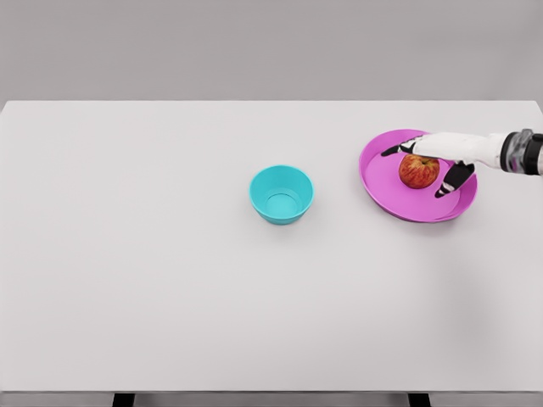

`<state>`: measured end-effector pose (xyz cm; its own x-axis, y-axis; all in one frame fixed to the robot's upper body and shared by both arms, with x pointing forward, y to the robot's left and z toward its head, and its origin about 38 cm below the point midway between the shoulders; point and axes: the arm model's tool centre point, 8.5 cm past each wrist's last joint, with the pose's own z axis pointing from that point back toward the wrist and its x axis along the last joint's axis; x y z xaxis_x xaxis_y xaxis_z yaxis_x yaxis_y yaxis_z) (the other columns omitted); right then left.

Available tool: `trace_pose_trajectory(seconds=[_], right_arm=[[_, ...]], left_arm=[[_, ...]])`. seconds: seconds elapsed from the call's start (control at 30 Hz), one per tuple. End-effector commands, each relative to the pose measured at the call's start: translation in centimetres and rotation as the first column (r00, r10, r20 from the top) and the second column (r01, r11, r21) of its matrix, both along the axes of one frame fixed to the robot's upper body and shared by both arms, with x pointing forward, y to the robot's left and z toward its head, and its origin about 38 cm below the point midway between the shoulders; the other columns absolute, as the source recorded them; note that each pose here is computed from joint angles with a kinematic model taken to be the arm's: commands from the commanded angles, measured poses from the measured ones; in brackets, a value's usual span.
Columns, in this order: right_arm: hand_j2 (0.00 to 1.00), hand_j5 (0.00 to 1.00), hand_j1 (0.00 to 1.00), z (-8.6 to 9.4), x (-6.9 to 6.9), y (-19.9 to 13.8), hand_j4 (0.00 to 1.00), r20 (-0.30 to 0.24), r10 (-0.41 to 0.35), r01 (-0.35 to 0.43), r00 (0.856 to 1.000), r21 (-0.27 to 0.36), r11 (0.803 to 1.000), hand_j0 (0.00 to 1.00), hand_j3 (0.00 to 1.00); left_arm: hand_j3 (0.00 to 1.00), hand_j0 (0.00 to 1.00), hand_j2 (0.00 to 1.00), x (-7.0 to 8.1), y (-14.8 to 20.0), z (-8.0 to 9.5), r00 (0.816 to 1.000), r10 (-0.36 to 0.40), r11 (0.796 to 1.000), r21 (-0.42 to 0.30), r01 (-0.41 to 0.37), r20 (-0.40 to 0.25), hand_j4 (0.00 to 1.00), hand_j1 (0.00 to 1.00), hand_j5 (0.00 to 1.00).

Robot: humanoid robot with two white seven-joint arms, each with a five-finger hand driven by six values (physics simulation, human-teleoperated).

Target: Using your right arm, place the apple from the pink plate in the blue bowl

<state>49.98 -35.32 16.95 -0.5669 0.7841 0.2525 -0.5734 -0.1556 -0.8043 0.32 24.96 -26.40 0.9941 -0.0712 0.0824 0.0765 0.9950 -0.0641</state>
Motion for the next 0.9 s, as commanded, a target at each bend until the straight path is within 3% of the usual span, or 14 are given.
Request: trace_pose_trajectory(seconds=[0.0,0.1,0.17,0.2,0.3,0.43,0.7,0.87], right_arm=[[1.0,1.0,1.0,-0.3,0.0,-0.2,1.0,-0.008,-0.008,0.008,1.0,0.001,1.0,1.0,1.0],[1.0,1.0,1.0,-0.4,0.0,-0.3,1.0,-0.012,-0.013,0.013,1.0,-0.001,1.0,1.0,1.0],[0.68,0.68,0.68,-0.4,0.0,-0.3,0.68,-0.012,-0.013,0.013,1.0,-0.002,1.0,0.68,0.68],[0.59,0.59,0.59,-0.5,-0.1,-0.3,0.59,-0.014,-0.011,0.011,1.0,-0.004,1.0,0.59,0.59],[0.46,0.46,0.46,-0.5,-0.1,-0.3,0.46,-0.014,-0.011,0.011,1.0,-0.006,1.0,0.46,0.46],[0.42,0.42,0.42,-0.4,-0.1,-0.3,0.42,-0.013,-0.01,0.009,1.0,-0.006,1.0,0.42,0.42],[0.38,0.38,0.38,1.6,0.6,-0.1,0.38,0.03,-0.004,0.004,1.0,0.002,1.0,0.38,0.38],[0.37,0.37,0.37,4.0,0.5,2.4,0.37,0.095,0.083,-0.083,0.992,0.003,0.997,0.37,0.37]], left_arm=[[1.0,1.0,1.0,0.0,0.0,0.0,1.0,-0.001,1.0,0.0,0.001,0.0,1.0,1.0,1.0],[1.0,1.0,1.0,0.0,0.0,0.0,1.0,-0.001,1.0,0.0,0.001,0.0,1.0,1.0,1.0],[1.0,1.0,1.0,0.0,0.0,0.0,1.0,0.001,1.0,0.0,-0.001,0.0,1.0,1.0,1.0],[1.0,1.0,1.0,0.0,0.0,0.0,1.0,0.001,1.0,0.0,-0.001,0.0,1.0,1.0,1.0],[1.0,1.0,1.0,0.0,0.0,0.0,1.0,0.001,1.0,0.0,-0.001,0.0,1.0,1.0,1.0],[1.0,1.0,1.0,0.0,0.0,0.0,1.0,0.001,1.0,0.0,-0.001,0.0,1.0,1.0,1.0],[1.0,1.0,1.0,0.0,0.0,0.0,1.0,-0.001,1.0,0.0,0.001,0.0,1.0,1.0,1.0],[1.0,1.0,1.0,0.0,0.0,0.0,1.0,-0.001,1.0,0.0,0.001,0.0,1.0,1.0,1.0]])
